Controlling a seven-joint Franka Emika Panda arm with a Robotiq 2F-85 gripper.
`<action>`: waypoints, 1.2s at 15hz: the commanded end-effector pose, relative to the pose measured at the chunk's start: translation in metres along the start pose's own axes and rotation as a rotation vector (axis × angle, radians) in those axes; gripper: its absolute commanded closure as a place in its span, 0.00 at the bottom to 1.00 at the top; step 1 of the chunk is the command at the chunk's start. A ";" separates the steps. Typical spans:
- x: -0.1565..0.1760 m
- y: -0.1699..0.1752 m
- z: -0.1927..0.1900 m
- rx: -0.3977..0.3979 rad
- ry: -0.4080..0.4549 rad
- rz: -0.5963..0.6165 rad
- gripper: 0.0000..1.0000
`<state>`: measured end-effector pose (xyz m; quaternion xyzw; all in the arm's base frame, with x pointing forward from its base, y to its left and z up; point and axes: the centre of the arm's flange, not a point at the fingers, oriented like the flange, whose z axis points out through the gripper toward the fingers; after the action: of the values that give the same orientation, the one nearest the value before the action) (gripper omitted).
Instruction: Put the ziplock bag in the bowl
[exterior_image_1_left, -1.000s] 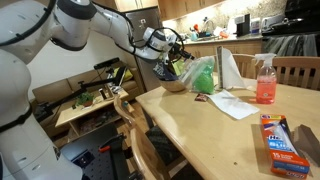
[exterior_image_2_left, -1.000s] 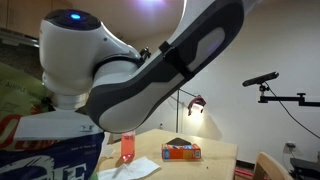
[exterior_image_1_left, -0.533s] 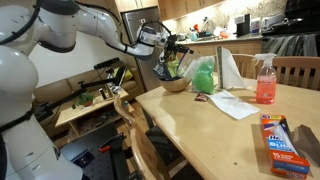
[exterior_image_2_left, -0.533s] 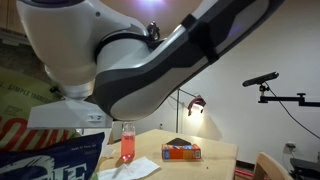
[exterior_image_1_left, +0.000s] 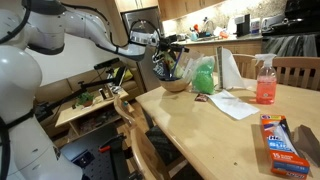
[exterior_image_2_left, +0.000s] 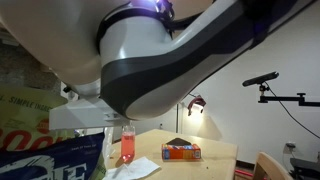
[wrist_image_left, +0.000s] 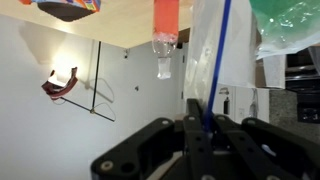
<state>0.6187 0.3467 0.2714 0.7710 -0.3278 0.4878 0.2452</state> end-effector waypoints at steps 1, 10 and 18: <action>0.004 0.026 0.000 -0.076 0.036 0.017 0.99; -0.012 -0.008 -0.007 0.017 0.042 -0.031 0.99; 0.043 -0.007 -0.012 0.015 0.176 0.077 0.99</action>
<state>0.6275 0.3527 0.2980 0.7387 -0.3156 0.5391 0.2531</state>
